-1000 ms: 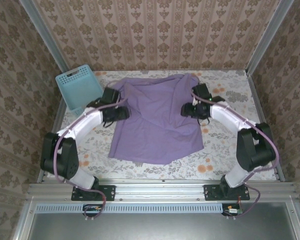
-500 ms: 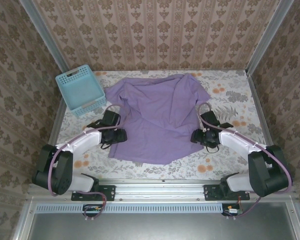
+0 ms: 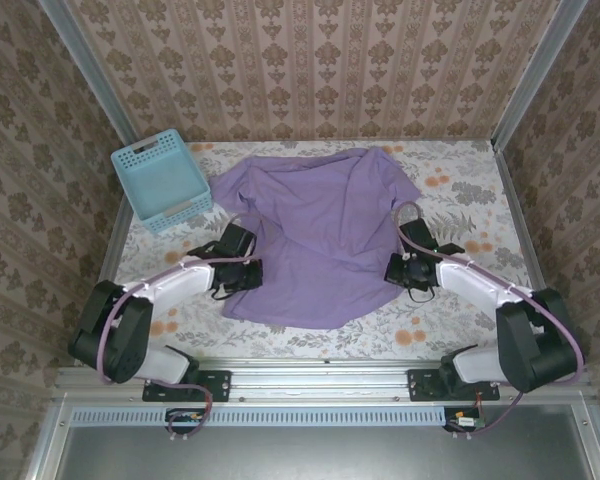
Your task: Fold the inside-out t-shirt
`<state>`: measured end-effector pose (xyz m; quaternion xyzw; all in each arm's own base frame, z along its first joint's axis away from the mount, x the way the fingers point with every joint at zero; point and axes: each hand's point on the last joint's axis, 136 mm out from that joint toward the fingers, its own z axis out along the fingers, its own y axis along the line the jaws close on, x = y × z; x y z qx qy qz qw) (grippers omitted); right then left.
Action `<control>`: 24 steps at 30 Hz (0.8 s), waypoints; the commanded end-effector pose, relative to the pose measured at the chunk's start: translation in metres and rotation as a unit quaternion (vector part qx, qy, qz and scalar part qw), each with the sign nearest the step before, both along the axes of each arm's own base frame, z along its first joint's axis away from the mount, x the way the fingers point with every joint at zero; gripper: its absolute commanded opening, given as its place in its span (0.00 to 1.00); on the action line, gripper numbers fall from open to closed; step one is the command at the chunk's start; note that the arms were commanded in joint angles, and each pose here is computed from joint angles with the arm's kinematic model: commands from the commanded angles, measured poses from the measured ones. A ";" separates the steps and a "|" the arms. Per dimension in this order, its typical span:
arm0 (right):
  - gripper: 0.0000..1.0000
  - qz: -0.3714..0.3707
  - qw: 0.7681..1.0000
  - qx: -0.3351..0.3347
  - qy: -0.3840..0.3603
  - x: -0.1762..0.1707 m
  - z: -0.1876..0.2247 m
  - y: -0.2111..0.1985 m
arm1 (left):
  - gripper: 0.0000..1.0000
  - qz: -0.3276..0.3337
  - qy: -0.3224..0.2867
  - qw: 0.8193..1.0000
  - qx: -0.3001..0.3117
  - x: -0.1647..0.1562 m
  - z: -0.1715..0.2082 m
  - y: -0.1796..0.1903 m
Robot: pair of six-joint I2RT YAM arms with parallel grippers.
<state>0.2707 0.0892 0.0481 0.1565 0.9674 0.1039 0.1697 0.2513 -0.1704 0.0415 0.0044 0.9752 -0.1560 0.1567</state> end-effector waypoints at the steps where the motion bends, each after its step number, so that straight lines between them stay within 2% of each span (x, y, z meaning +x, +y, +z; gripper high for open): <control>1: 0.00 -0.002 0.999 -0.044 -0.027 -0.001 0.033 -0.015 | 0.00 0.004 -0.019 1.000 -0.019 0.000 0.026 -0.003; 4: 0.00 0.001 0.997 -0.061 -0.045 -0.006 0.063 -0.022 | 0.00 0.003 -0.052 0.998 -0.045 -0.003 0.058 -0.008; 8: 0.00 0.010 0.994 -0.077 -0.078 -0.002 0.102 -0.027 | 0.00 0.015 -0.126 0.990 -0.065 0.001 0.107 -0.004; 10: 0.00 0.018 0.994 -0.077 -0.081 0.013 0.115 -0.024 | 0.00 0.042 -0.129 0.989 -0.051 0.011 0.108 0.010; 14: 0.00 0.029 0.997 -0.037 -0.060 0.059 0.107 -0.012 | 0.00 0.083 -0.079 0.992 -0.044 0.044 0.081 0.029; 16: 0.09 0.027 0.998 -0.045 -0.028 0.085 0.082 -0.011 | 0.00 0.073 -0.046 0.996 -0.032 0.058 0.061 0.024; 18: 0.33 0.027 0.998 -0.061 -0.011 0.101 0.068 -0.012 | 0.00 0.060 -0.021 0.998 -0.023 0.067 0.046 0.018; 19: 0.41 0.025 0.997 -0.069 -0.005 0.104 0.062 -0.013 | 0.00 0.059 -0.010 0.998 -0.022 0.069 0.038 0.016; 21: 0.47 0.025 0.997 -0.077 -0.006 0.104 0.059 -0.016 | 0.00 0.057 -0.002 0.998 -0.025 0.071 0.030 0.013; 24: 0.57 0.046 0.996 -0.076 -0.025 0.083 0.062 -0.008 | 0.02 0.061 -0.005 0.998 -0.018 0.069 0.026 0.017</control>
